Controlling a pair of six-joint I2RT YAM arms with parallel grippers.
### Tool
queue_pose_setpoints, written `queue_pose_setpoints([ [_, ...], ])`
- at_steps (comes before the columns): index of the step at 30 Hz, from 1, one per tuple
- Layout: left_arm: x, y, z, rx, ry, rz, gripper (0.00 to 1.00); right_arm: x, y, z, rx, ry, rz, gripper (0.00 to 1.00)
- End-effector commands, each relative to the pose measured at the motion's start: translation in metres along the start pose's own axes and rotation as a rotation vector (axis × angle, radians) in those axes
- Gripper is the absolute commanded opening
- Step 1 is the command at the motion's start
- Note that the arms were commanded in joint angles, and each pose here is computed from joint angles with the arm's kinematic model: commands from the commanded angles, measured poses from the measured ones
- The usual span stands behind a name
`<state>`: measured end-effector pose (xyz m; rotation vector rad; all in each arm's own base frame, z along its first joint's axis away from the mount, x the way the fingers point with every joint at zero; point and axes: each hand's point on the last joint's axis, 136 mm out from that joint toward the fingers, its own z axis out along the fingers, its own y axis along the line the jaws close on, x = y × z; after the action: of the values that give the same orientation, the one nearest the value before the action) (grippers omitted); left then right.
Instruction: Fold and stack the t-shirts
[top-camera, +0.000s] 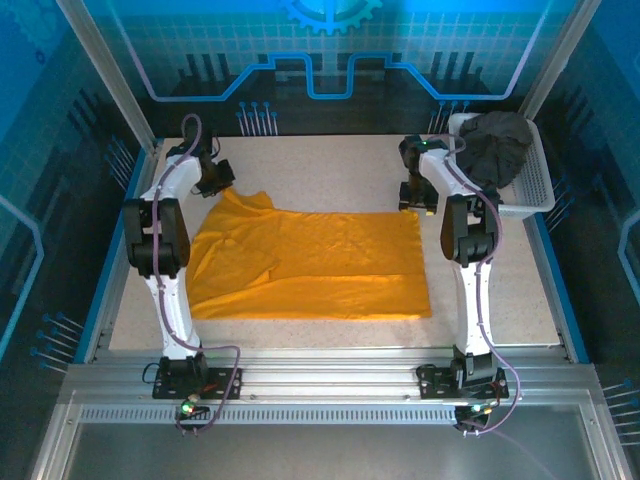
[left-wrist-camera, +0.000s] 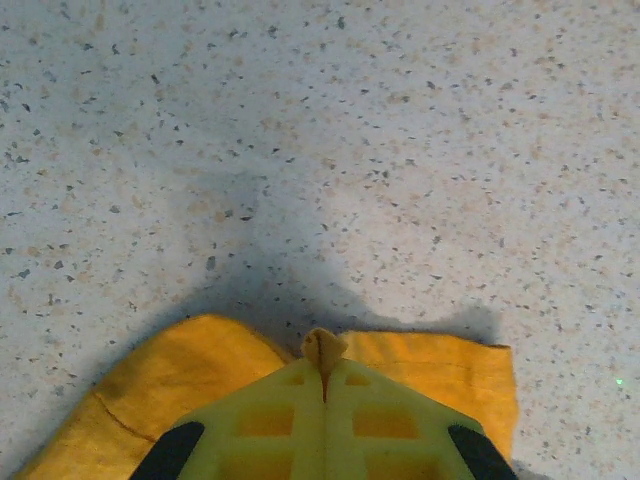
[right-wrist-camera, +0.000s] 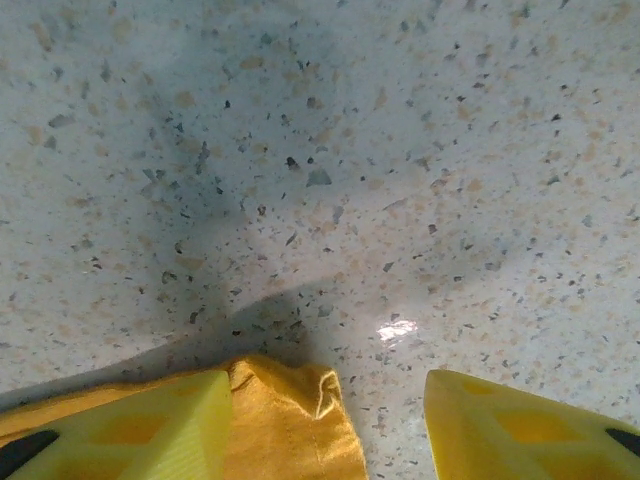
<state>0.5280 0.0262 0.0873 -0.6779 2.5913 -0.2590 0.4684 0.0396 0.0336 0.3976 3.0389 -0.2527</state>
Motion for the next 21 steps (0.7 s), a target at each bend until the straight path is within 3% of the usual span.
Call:
queue_pose_setpoints([
  [1,0.000,-0.010,-0.023,0.028,-0.019,-0.002,0.00,0.002,0.002,0.011,-0.013,0.039,-0.021,0.52],
  [4,0.001,-0.010,-0.025,0.029,-0.018,-0.005,0.00,-0.002,0.005,0.016,-0.033,0.040,-0.032,0.47],
  [13,0.002,-0.012,-0.036,0.036,-0.024,-0.010,0.00,-0.003,0.004,0.020,-0.059,0.045,-0.029,0.22],
  [17,0.005,-0.013,-0.042,0.044,-0.024,-0.021,0.00,-0.011,0.003,0.008,-0.071,-0.016,-0.053,0.02],
  [21,0.014,-0.014,-0.053,0.055,-0.015,-0.044,0.00,-0.020,0.006,-0.021,-0.113,-0.147,-0.096,0.00],
])
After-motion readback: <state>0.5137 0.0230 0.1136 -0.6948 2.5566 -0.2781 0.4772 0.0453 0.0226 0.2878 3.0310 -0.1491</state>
